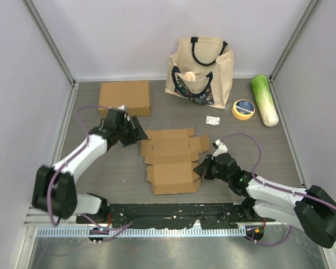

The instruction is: Fold the paper box

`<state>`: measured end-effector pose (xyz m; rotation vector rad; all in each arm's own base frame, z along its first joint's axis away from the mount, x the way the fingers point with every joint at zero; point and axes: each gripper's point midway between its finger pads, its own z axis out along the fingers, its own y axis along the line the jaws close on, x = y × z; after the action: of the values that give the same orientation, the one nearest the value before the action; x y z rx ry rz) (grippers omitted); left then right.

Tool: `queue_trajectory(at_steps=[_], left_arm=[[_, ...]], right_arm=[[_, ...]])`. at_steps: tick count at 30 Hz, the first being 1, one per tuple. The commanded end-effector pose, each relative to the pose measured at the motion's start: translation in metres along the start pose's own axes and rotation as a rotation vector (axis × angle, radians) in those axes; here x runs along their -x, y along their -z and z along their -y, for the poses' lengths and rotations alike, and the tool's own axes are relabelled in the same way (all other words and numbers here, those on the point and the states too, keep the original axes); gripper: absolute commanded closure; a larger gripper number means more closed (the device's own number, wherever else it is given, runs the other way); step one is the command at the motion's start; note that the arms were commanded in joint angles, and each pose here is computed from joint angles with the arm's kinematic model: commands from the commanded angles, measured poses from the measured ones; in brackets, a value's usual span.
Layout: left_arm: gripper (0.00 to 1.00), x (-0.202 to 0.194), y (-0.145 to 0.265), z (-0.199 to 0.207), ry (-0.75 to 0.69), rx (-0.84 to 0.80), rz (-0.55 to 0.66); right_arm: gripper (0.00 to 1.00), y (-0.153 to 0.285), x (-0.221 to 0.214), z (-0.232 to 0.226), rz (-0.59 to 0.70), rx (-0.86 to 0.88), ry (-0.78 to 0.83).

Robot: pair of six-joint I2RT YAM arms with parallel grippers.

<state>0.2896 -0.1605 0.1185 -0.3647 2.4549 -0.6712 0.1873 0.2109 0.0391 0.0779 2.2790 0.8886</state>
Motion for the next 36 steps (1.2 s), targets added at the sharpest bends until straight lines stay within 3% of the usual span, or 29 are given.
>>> queue_trajectory(at_steps=[1,6,11,18,22,29,30,31,34,36], left_arm=[[0.41,0.029,-0.039,0.013,-0.186,-0.018,-0.044],[0.48,0.042,-0.085,-0.006,-0.185,0.116,-0.117],[0.38,0.033,-0.098,-0.02,-0.153,0.167,-0.15],[0.34,0.03,-0.109,-0.03,-0.151,0.185,-0.135],[0.6,0.014,-0.126,-0.02,-0.061,0.07,-0.217],[0.73,0.013,-0.127,-0.02,-0.03,0.055,-0.203],[0.7,0.016,-0.125,-0.019,-0.032,0.053,-0.193],[0.56,0.017,-0.123,-0.02,-0.032,0.068,-0.19],[0.36,0.026,-0.117,-0.026,-0.048,0.108,-0.135],[0.39,0.022,-0.119,-0.026,-0.032,0.087,-0.162]], right_arm=[[0.99,-0.002,0.012,-0.021,-0.002,0.067,0.08],[0.99,0.0,0.018,-0.025,0.016,0.083,0.091],[0.99,0.002,0.022,-0.026,0.018,0.077,0.115],[0.99,0.002,0.025,-0.029,0.019,0.092,0.113],[0.99,0.001,0.022,-0.027,0.01,0.092,0.112],[0.99,0.003,0.023,-0.027,0.014,0.091,0.107],[0.99,0.003,0.023,-0.027,0.012,0.091,0.108],[0.99,0.004,0.022,-0.026,0.01,0.086,0.107],[0.99,0.005,0.025,-0.029,0.016,0.092,0.108],[0.99,0.006,0.026,-0.029,0.022,0.091,0.108]])
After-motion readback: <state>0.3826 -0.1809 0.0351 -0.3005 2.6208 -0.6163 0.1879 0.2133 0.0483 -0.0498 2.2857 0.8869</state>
